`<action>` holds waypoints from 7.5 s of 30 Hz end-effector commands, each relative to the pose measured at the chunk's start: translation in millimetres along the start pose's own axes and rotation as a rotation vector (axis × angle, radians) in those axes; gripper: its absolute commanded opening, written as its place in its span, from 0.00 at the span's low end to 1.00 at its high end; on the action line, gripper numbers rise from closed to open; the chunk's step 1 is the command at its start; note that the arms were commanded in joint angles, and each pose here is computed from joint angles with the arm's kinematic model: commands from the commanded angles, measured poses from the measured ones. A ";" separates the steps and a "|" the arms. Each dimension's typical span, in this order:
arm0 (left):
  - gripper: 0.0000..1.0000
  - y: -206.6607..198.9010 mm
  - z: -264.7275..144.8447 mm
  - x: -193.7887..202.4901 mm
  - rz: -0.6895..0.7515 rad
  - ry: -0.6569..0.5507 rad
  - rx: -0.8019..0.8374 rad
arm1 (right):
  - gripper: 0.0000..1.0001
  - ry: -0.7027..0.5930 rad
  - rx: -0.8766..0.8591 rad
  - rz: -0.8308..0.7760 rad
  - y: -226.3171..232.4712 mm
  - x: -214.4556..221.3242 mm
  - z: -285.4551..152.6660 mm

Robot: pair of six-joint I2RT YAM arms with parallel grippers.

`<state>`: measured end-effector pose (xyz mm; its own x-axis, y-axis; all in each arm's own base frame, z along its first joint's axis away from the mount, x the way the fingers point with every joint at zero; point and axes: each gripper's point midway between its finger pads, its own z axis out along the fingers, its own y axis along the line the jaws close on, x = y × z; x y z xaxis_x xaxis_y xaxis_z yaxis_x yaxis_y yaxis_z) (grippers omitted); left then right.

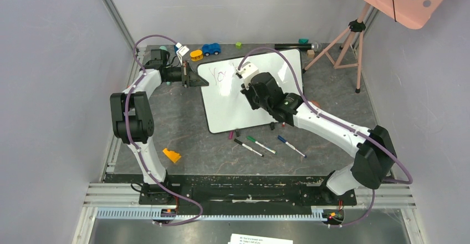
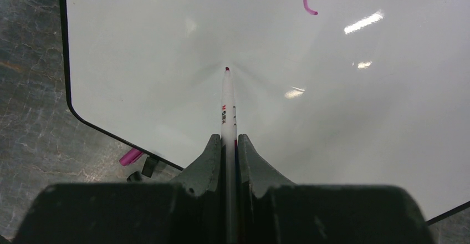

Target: Write a sentence on the whiteboard

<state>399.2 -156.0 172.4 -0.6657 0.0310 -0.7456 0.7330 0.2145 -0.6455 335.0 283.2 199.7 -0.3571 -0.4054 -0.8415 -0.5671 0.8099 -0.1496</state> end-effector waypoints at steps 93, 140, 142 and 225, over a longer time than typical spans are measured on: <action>0.02 46.7 16.2 46.4 0.121 0.162 -0.181 | 0.00 0.048 0.009 -0.060 -3.0 -12.2 22.4; 0.02 46.5 16.0 46.2 0.123 0.161 -0.181 | 0.00 -0.059 0.057 0.004 -34.2 -52.1 3.0; 0.02 46.4 16.0 46.4 0.122 0.161 -0.181 | 0.00 -0.059 0.060 0.004 -34.6 -52.1 4.1; 0.02 46.6 16.1 47.0 0.122 0.162 -0.181 | 0.00 0.069 0.127 0.031 -64.1 8.1 -3.6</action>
<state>399.2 -156.0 172.3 -0.6654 0.0313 -0.7458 0.7332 0.2152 -0.6451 371.4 236.9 212.4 -0.4041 -0.3976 -0.8238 -0.4651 0.8648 -0.1892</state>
